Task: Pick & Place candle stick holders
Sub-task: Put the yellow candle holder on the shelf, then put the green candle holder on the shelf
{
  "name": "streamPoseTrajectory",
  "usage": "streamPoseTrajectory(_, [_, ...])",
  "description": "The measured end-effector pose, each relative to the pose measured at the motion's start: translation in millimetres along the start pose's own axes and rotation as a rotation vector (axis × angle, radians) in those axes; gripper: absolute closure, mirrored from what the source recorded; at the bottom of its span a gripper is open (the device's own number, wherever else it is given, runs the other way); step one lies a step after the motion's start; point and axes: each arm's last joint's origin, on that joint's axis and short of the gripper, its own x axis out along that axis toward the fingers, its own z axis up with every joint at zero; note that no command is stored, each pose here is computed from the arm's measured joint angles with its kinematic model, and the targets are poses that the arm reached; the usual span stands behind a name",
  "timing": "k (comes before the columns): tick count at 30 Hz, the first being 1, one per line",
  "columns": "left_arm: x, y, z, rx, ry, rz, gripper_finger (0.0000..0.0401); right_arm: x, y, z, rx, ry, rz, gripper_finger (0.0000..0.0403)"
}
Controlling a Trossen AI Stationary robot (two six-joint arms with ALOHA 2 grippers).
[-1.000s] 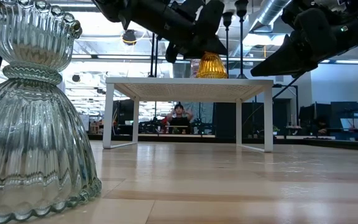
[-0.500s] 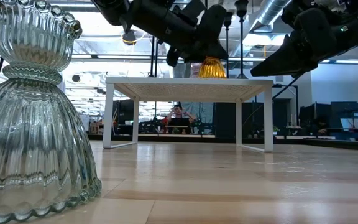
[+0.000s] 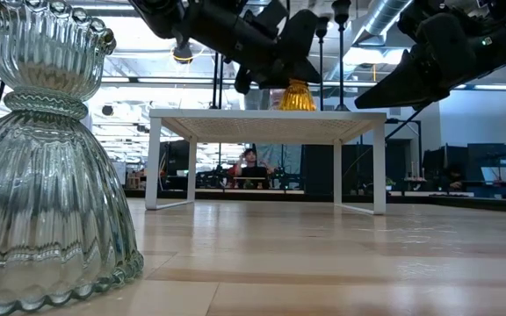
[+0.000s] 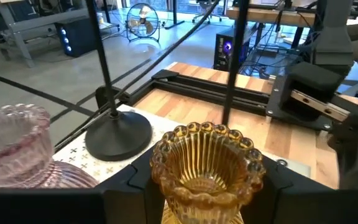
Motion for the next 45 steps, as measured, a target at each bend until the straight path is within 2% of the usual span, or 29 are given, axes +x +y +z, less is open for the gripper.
streamPoseTrajectory(10, [0,1,1,-0.036,-0.008,0.002,0.0240,0,0,0,0.000,0.000,0.000,0.0403])
streamPoseTrajectory(21, [0,1,6,-0.072,-0.055,-0.001,0.0177,0,0,0,0.000,0.001,0.000,0.0403])
streamPoseTrajectory(28, [-1,1,15,0.011,-0.136,0.000,0.0151,0,0,0,-0.001,0.001,0.000,0.0403])
streamPoseTrajectory(36, [-10,-4,26,0.136,-0.193,-0.008,0.0159,0,0,-1,-0.004,0.004,-0.001,0.0403])
streamPoseTrajectory(45, [-51,-12,66,0.168,-0.305,-0.059,0.0187,0,0,-1,-0.005,0.006,-0.001,0.0403])
